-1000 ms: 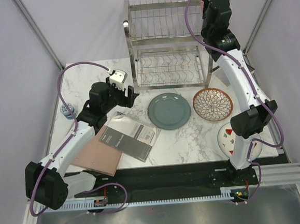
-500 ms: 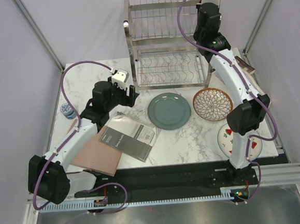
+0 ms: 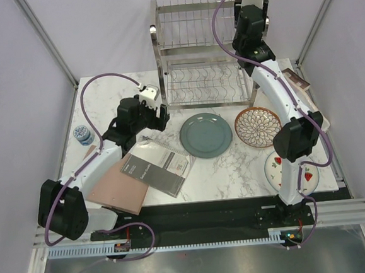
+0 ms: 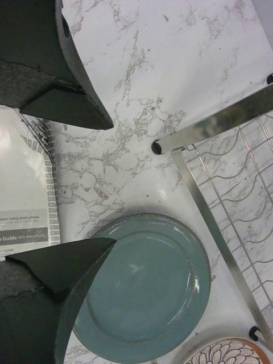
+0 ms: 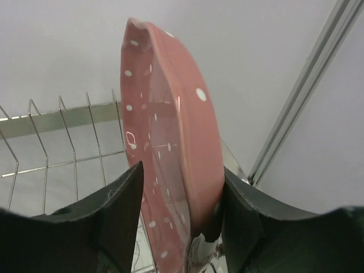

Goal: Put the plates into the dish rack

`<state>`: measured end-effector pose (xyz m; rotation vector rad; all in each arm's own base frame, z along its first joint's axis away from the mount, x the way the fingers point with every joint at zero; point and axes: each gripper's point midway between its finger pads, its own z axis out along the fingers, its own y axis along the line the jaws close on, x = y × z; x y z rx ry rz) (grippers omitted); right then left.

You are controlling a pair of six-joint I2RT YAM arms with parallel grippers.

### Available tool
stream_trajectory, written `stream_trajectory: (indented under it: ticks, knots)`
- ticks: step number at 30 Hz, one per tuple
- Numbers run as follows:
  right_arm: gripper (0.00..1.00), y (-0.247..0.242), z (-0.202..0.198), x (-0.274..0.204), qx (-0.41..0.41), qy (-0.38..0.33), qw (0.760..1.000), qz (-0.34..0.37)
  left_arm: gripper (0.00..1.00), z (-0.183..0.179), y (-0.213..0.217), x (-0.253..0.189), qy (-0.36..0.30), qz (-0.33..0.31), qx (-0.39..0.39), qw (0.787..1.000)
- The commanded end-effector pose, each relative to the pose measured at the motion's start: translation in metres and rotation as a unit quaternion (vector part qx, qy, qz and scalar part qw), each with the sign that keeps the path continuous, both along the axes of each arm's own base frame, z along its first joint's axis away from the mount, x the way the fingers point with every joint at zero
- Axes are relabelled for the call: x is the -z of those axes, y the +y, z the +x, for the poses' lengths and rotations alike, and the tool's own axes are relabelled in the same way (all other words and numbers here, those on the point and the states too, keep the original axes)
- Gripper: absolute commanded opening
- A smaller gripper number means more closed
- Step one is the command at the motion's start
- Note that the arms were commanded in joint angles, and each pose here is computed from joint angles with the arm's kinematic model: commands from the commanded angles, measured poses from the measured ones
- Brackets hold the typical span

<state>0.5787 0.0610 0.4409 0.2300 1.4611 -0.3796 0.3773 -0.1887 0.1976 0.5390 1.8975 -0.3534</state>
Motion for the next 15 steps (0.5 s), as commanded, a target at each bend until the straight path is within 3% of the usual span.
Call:
stream_trajectory:
  ticks: [1,11,14,15]
  knots:
    - [0.61,0.004,-0.017,-0.051,-0.017,-0.07,0.997,0.011,0.84,0.01,-0.005,-0.029,-0.025,-0.033,-0.008,0.999]
    - [0.66,0.016,-0.082,-0.104,-0.025,-0.111,0.993,-0.03,0.84,0.01,-0.015,-0.02,0.008,-0.065,-0.005,0.998]
    - [0.71,0.009,-0.106,-0.111,-0.006,-0.096,0.994,-0.059,0.84,0.008,-0.025,-0.006,0.045,-0.085,0.001,0.995]
    - [0.72,0.0,-0.113,-0.097,0.021,-0.059,0.995,-0.076,0.84,0.007,-0.03,0.009,0.074,-0.092,-0.002,0.993]
